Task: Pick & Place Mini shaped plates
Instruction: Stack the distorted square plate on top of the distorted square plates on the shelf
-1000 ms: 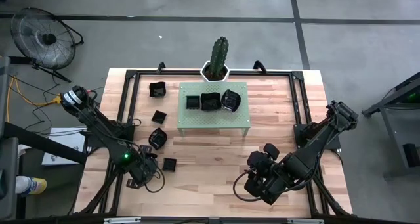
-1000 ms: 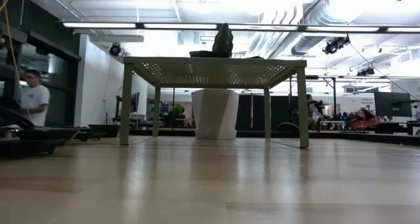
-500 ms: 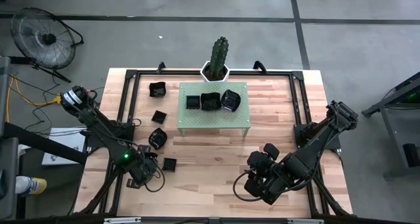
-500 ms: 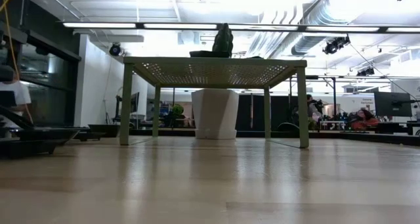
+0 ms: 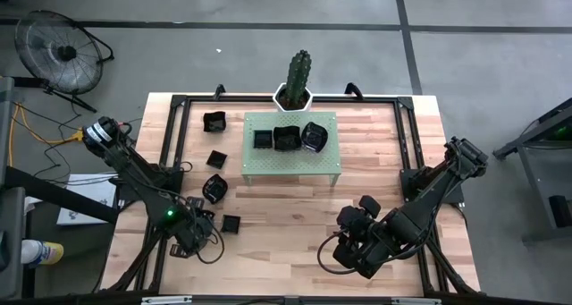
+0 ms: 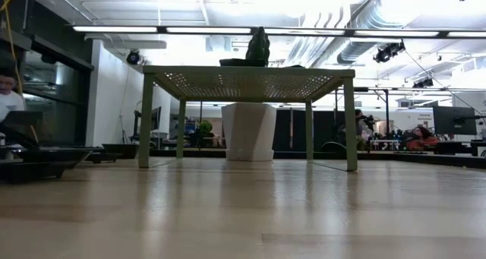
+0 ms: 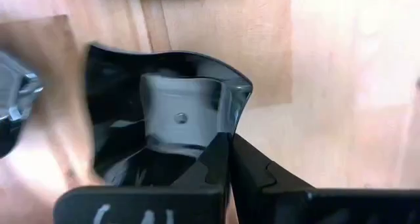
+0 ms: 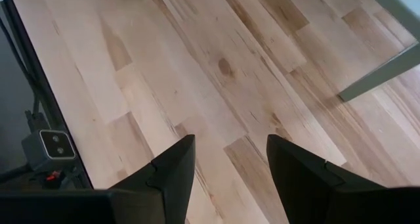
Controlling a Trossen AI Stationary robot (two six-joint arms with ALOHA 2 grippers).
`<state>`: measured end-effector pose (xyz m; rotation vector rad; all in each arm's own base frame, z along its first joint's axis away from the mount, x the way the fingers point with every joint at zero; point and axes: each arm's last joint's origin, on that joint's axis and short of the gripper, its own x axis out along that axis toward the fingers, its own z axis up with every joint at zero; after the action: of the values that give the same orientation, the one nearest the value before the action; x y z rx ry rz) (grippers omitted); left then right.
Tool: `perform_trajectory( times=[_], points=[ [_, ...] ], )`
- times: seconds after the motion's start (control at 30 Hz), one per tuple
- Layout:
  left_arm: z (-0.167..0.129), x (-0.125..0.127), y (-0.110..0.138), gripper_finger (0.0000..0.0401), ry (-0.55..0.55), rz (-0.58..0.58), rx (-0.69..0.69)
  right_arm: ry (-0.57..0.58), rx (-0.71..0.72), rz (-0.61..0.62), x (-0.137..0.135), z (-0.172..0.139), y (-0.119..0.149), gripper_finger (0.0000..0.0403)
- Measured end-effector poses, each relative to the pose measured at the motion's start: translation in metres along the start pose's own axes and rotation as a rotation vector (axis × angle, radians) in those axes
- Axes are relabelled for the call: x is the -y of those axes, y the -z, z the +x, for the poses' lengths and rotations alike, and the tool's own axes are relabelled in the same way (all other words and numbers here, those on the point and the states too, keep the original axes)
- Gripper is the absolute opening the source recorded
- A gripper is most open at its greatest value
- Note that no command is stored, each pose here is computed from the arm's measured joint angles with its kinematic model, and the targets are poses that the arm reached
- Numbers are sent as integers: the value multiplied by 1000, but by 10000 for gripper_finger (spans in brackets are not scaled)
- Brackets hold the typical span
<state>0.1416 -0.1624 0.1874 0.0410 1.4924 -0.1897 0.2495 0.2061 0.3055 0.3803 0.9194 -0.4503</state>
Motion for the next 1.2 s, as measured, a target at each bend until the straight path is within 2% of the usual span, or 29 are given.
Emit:
perform_trajectory(
  times=[0.23, 0.5, 0.7, 1.03, 1.2],
  points=[
    [-51, 9, -15, 1, -79, 26, 63, 20, -15, -15, 1, -5, 10, 184],
    [-112, 14, -29, 0, -201, -23, 276, 31, 41, 46, 0, -12, 20, 184],
    [-143, 8, -40, 0, -286, -20, 404, 24, 47, 72, -1, -13, 20, 184],
    [-161, -30, -80, 0, -375, 206, 457, 16, 49, 75, -2, -13, 19, 184],
    [-166, -45, -97, 0, -443, 467, 487, 18, 56, 76, -2, -12, 19, 184]
  ],
)
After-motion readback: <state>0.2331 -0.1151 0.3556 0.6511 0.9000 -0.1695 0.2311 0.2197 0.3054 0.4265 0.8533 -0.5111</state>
